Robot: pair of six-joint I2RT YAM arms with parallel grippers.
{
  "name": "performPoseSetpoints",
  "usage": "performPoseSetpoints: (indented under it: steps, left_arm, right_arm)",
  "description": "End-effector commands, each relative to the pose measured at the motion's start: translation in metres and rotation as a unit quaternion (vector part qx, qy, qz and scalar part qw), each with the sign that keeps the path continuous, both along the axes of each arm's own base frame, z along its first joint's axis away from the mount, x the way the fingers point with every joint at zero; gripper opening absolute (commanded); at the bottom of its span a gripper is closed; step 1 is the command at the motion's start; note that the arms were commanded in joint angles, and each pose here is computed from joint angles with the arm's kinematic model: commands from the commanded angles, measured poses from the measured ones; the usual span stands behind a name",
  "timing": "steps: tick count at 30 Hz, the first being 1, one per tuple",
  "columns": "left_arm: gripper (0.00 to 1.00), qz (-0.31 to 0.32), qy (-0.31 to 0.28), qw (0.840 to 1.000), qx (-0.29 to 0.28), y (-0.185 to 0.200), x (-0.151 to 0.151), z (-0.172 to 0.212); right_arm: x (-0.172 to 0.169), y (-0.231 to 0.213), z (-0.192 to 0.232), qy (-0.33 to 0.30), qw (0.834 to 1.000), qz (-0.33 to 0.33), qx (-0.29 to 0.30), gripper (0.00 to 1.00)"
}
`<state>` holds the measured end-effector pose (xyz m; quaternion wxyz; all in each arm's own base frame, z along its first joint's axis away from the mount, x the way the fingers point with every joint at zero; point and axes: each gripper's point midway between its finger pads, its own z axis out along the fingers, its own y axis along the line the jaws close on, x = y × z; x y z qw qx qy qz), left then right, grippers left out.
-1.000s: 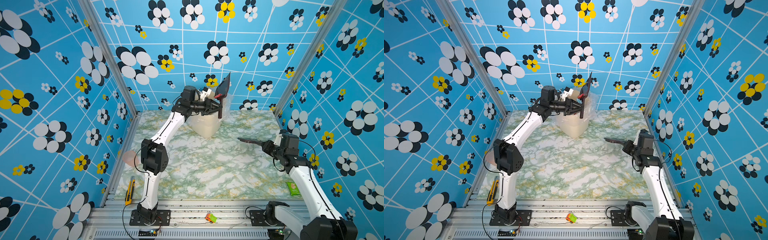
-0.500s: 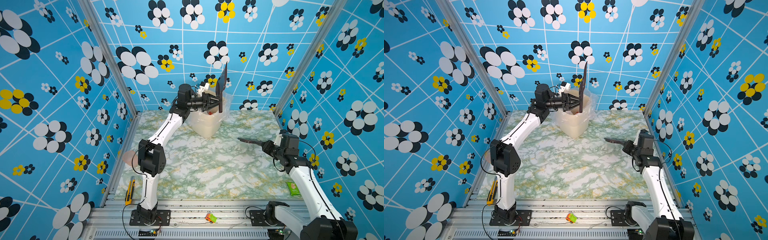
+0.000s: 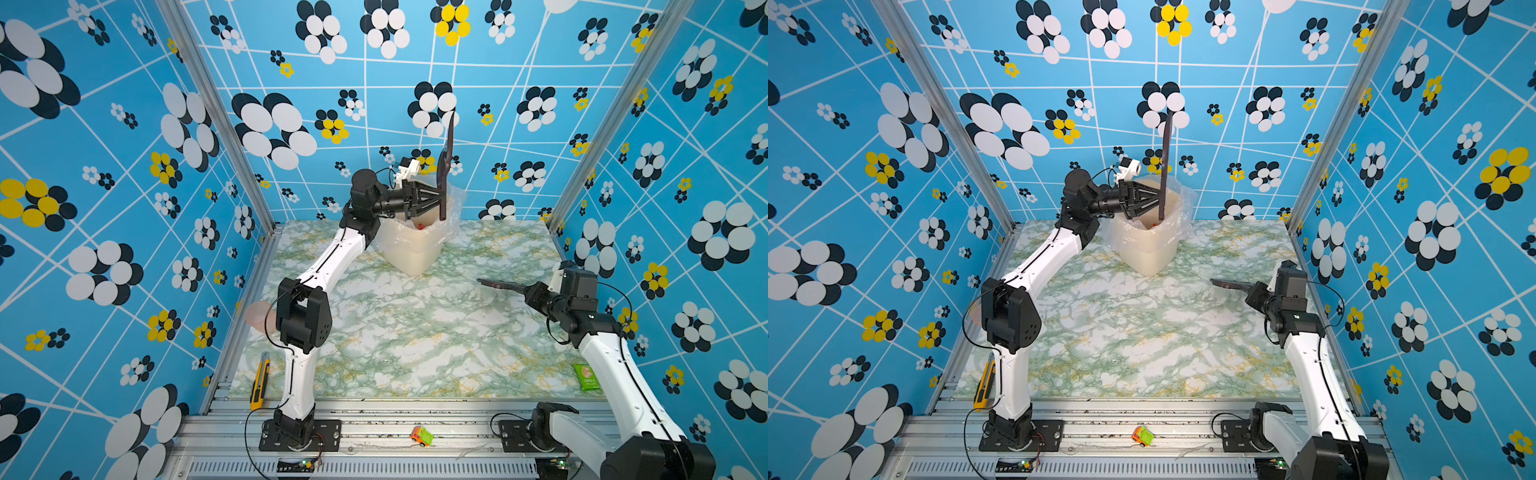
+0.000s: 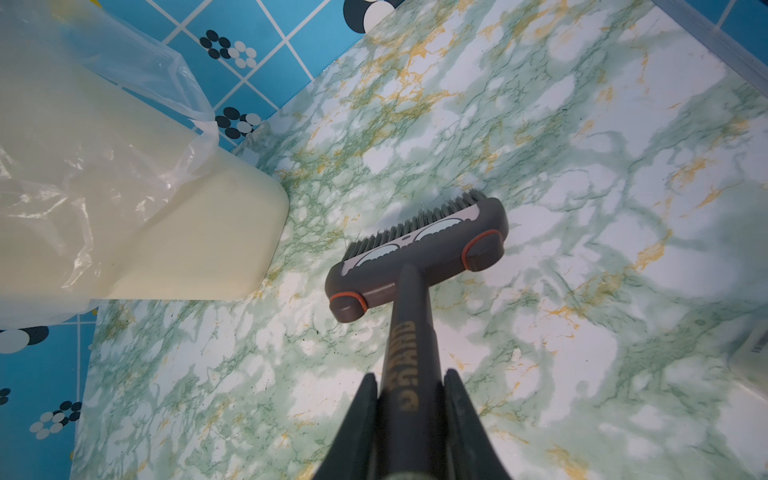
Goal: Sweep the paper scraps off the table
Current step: 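Lower the empty dustpan from the bin with left gripper while right brush approaches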
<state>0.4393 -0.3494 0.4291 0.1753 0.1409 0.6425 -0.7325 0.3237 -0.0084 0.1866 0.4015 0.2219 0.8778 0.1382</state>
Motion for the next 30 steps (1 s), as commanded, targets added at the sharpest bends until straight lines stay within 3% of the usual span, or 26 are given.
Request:
performPoseSetpoints:
  steps: [1, 8, 14, 22, 30]
  left_arm:
    - [0.00, -0.001, -0.041, 0.999, -0.003, 0.013, -0.013, 0.018]
    - [0.00, 0.056, -0.071, 0.993, 0.079, 0.024, -0.016, -0.002]
    - [0.00, 0.124, -0.109, 0.971, 0.171, 0.043, -0.019, -0.022]
    - [0.00, 0.195, -0.140, 0.920, 0.311, 0.075, -0.028, -0.064]
    - [0.00, 0.263, -0.176, 0.841, 0.438, 0.119, -0.050, -0.102]
  right_arm:
    - [0.001, -0.003, 0.022, -0.027, 1.000, -0.004, -0.010, 0.00]
    - [-0.001, -0.005, 0.037, -0.037, 0.999, -0.001, -0.020, 0.00]
    - [-0.002, -0.005, 0.053, -0.046, 0.999, 0.003, -0.029, 0.00]
    - [-0.001, 0.004, 0.075, -0.061, 0.998, 0.023, -0.016, 0.00]
    - [0.002, 0.027, 0.097, -0.082, 0.993, 0.086, 0.017, 0.00]
